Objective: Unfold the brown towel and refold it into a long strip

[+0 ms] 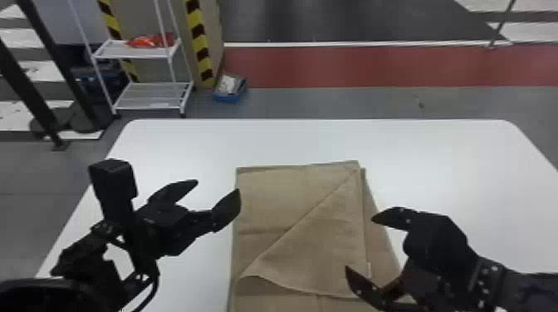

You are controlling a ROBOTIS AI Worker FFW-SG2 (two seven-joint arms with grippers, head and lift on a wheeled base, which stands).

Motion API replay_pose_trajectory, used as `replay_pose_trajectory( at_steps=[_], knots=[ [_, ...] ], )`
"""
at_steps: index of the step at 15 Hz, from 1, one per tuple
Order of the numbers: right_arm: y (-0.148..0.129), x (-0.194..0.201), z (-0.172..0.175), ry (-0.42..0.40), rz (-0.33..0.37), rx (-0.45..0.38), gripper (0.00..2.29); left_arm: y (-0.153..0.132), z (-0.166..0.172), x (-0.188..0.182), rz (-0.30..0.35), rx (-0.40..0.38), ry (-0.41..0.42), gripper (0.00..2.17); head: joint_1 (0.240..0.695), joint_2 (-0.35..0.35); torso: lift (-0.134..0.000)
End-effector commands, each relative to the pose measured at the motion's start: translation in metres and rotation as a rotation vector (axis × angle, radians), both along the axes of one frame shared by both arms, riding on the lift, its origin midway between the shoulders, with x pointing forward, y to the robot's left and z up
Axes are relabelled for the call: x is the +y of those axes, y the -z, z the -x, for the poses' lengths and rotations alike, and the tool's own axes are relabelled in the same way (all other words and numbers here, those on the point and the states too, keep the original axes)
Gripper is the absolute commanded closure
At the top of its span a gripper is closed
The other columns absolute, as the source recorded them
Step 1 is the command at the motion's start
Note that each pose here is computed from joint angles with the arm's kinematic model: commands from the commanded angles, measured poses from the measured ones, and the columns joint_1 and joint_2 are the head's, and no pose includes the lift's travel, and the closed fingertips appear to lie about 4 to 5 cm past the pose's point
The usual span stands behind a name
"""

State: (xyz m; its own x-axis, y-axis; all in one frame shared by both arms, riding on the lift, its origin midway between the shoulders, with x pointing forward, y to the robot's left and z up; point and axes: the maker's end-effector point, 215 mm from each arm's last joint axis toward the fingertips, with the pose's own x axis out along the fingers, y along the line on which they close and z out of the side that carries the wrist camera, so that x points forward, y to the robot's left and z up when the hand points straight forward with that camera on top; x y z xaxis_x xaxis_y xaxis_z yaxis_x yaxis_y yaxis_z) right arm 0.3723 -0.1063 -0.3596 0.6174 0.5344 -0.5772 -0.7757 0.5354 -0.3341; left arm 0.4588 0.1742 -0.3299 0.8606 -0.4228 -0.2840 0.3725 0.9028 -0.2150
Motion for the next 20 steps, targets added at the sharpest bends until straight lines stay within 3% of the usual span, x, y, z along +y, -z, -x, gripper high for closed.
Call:
replay_pose_trajectory(
  at_steps=[1, 3, 5, 10, 20],
  knots=[
    [0.003, -0.006, 0.003, -0.060, 0.108, 0.005, 0.11, 0.001, 0.000, 0.015, 0.006, 0.006, -0.026, 0.03, 0.695, 0.082, -0.123],
    [0.010, -0.008, 0.012, -0.128, 0.201, 0.036, 0.13, 0.003, 0.000, 0.017, 0.007, 0.010, -0.028, 0.03, 0.695, 0.109, -0.123],
    [0.014, -0.017, 0.007, -0.120, 0.258, 0.035, 0.14, 0.008, 0.000, 0.017, 0.010, 0.018, -0.029, 0.03, 0.695, 0.111, -0.123],
    [0.048, -0.011, 0.006, -0.232, 0.332, 0.151, 0.19, 0.015, 0.001, 0.018, 0.011, 0.033, -0.032, 0.03, 0.695, 0.100, -0.123],
    [0.072, -0.007, 0.024, -0.324, 0.428, 0.165, 0.22, 0.023, 0.002, 0.028, 0.012, 0.048, -0.048, 0.03, 0.695, 0.126, -0.123]
  ],
)
